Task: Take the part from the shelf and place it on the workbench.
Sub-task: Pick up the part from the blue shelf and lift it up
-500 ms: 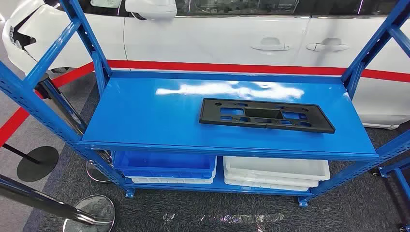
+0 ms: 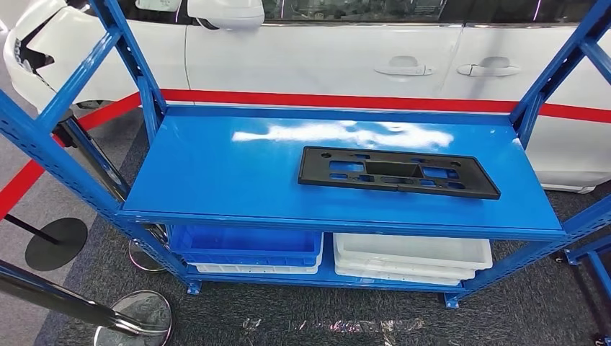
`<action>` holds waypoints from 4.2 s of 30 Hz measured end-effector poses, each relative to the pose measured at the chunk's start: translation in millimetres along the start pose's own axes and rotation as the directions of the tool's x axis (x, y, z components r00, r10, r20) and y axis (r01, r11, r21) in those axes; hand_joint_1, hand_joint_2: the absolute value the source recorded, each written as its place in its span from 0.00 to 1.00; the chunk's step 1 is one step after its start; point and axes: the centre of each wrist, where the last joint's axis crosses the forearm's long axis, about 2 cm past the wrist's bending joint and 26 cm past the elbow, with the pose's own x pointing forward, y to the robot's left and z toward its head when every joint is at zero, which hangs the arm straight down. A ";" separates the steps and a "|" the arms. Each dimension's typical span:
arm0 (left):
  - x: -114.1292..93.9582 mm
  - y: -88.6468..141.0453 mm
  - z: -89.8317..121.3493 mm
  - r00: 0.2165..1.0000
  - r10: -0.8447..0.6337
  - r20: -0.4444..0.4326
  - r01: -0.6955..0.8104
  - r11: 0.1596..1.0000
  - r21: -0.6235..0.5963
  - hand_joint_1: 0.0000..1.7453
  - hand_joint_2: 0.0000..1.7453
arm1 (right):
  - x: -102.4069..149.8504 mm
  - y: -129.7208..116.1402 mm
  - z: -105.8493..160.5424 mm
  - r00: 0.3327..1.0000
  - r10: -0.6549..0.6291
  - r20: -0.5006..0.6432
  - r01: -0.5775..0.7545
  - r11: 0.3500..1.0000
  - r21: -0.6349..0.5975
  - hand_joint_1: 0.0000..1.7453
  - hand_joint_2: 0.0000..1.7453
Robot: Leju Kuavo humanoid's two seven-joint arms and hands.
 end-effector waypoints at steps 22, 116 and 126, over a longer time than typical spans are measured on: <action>18.1 7.0 -4.3 0.996 0.081 -0.029 -0.079 0.996 0.049 0.00 0.00 | 99.5 -70.7 20.1 0.853 0.204 0.480 0.011 0.913 -0.407 0.00 0.00; 72.3 61.5 -11.1 0.950 -0.301 -0.080 0.299 0.954 -0.036 0.00 0.00 | 344.9 -0.1 96.1 -0.195 0.905 0.378 -0.276 0.319 -0.907 0.00 1.00; 72.4 60.9 -11.1 0.948 -0.310 -0.078 0.307 0.951 -0.047 0.00 0.00 | 341.6 -7.3 83.4 -0.196 0.912 0.359 -0.313 0.289 -0.905 0.00 1.00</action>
